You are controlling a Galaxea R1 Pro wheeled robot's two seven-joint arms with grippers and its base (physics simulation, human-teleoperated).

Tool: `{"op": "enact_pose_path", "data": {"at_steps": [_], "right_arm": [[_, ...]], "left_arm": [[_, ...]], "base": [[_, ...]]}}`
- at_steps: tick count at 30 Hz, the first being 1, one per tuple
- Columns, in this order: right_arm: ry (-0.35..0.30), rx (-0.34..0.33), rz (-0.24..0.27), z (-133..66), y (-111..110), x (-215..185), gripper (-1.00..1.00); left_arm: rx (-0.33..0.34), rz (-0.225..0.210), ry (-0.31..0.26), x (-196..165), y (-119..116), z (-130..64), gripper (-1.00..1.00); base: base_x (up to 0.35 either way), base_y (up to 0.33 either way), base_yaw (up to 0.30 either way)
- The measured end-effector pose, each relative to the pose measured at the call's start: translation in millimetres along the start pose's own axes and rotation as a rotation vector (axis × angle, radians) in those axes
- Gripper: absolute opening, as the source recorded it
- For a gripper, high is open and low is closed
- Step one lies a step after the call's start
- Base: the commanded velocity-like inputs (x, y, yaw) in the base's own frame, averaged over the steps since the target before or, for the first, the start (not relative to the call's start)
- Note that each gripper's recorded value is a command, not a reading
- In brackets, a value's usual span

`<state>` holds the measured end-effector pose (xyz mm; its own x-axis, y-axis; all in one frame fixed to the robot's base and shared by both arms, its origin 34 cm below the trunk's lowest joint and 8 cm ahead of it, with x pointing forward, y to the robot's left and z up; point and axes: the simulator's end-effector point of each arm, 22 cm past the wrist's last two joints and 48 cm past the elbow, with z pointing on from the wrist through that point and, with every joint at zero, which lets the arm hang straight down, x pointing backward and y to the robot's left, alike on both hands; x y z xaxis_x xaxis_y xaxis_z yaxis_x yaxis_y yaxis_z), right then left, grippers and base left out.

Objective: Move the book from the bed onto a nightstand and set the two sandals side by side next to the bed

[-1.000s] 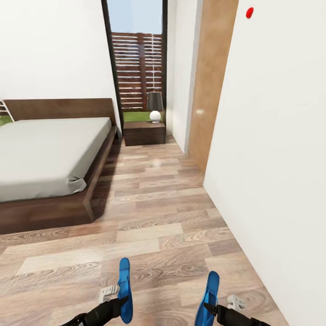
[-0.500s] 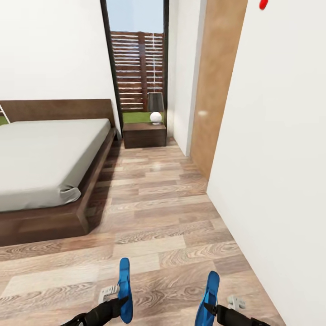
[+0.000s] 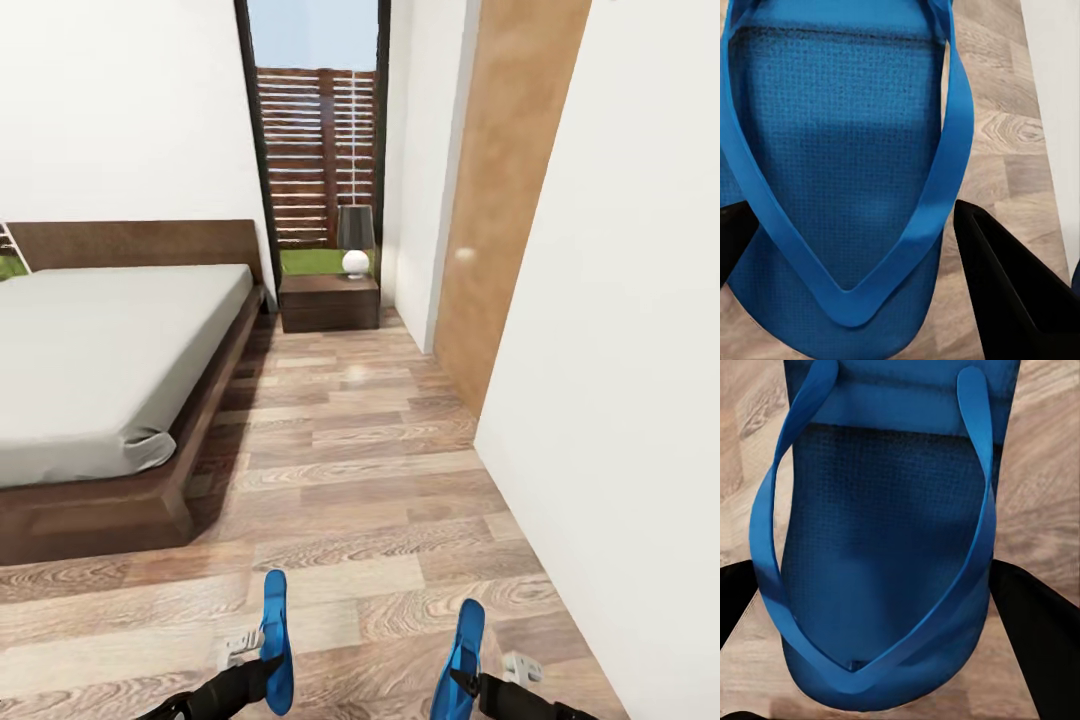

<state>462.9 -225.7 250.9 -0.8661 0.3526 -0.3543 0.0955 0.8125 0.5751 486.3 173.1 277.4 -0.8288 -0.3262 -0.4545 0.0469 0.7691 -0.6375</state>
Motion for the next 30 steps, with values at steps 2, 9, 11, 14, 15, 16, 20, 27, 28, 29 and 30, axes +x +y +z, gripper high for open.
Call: {"op": "enact_pose_path", "data": {"at_steps": [2,9,11,14,15,16,20,27,28,29,30], "right_arm": [[0.0,0.0,0.0,0.0,0.0,0.0,-1.0],[0.0,0.0,0.0,-0.1,-0.2,0.1,-1.0],[0.0,0.0,0.0,-0.1,-0.1,0.1,-1.0],[0.0,0.0,0.0,-0.1,-0.1,0.0,-1.0],[0.0,0.0,0.0,0.0,0.1,0.1,-1.0],[0.0,0.0,-0.001,0.1,0.2,0.2,-1.0],[0.0,0.0,-0.001,-0.1,-0.1,-0.1,-1.0],[0.0,0.0,0.0,-0.1,-0.1,-0.1,-1.0],[0.0,0.0,-0.001,0.0,0.1,0.2,-1.0],[0.0,0.0,0.0,0.1,0.3,0.2,-1.0],[0.0,0.0,0.0,0.1,0.2,0.3,-1.0]], "left_arm": [[0.0,0.0,0.0,0.0,0.0,0.0,-1.0],[0.0,0.0,0.001,0.3,0.0,0.0,-1.0],[0.0,0.0,0.0,-0.1,-0.1,0.1,-1.0],[0.0,0.0,0.0,-0.1,-0.1,0.1,-1.0],[0.0,0.001,0.001,0.2,-0.1,0.1,-1.0],[0.0,0.001,0.001,0.0,-0.2,0.1,-1.0],[0.0,0.001,0.001,0.3,-0.1,0.1,-1.0],[0.0,0.001,0.001,0.2,-0.1,0.1,-1.0],[0.0,0.0,0.0,-0.2,-0.2,0.1,-1.0],[0.0,0.001,0.0,-0.1,-0.2,0.2,-1.0],[0.0,0.0,0.0,-0.2,-0.2,0.2,-1.0]], "base": [[0.319,0.0,0.123],[0.319,0.0,0.023],[0.319,0.0,0.002],[0.319,0.0,0.001],[0.319,0.0,0.0],[0.319,0.0,0.0],[0.319,0.0,0.0],[0.319,0.0,0.0],[0.319,0.0,0.0],[0.319,0.0,0.0],[0.319,0.0,0.0]]}}
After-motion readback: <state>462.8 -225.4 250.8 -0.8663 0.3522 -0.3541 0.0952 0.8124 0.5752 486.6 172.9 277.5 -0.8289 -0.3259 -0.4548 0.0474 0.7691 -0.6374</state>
